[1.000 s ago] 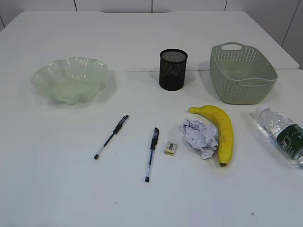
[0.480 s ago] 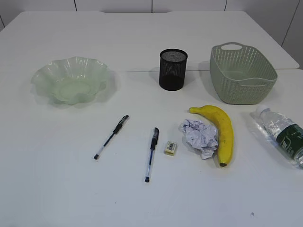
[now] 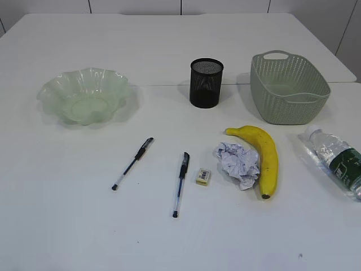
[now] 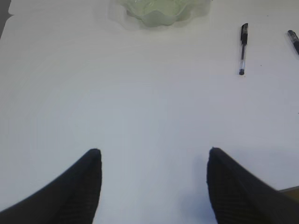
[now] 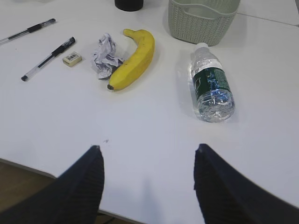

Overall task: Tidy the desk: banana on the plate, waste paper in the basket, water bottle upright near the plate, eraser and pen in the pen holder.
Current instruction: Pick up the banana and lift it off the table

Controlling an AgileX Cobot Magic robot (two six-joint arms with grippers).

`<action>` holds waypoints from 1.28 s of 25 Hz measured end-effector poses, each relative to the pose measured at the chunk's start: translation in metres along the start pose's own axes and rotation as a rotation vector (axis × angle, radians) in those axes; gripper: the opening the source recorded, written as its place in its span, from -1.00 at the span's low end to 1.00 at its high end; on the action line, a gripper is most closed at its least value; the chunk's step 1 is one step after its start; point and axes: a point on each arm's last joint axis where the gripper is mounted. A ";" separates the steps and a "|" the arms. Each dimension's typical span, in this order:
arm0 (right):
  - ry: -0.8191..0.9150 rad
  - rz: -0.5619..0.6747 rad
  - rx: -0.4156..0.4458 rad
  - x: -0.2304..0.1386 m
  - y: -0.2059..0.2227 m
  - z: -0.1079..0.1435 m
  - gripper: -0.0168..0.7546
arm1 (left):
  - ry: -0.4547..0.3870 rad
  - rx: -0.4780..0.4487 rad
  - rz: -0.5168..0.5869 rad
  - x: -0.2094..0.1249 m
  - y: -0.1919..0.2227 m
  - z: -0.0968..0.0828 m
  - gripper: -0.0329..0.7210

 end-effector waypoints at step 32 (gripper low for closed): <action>0.157 -0.030 0.043 0.019 -0.015 -0.002 0.23 | 0.000 0.000 0.000 0.000 0.000 0.000 0.40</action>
Point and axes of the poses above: a point on each arm's last joint axis where the gripper is mounted, y pointing out along that axis toward the gripper, z along the wrist's bending axis when the last joint is at zero, x = y × z, and after that the axes turned 12 degrees about -y, right-handed
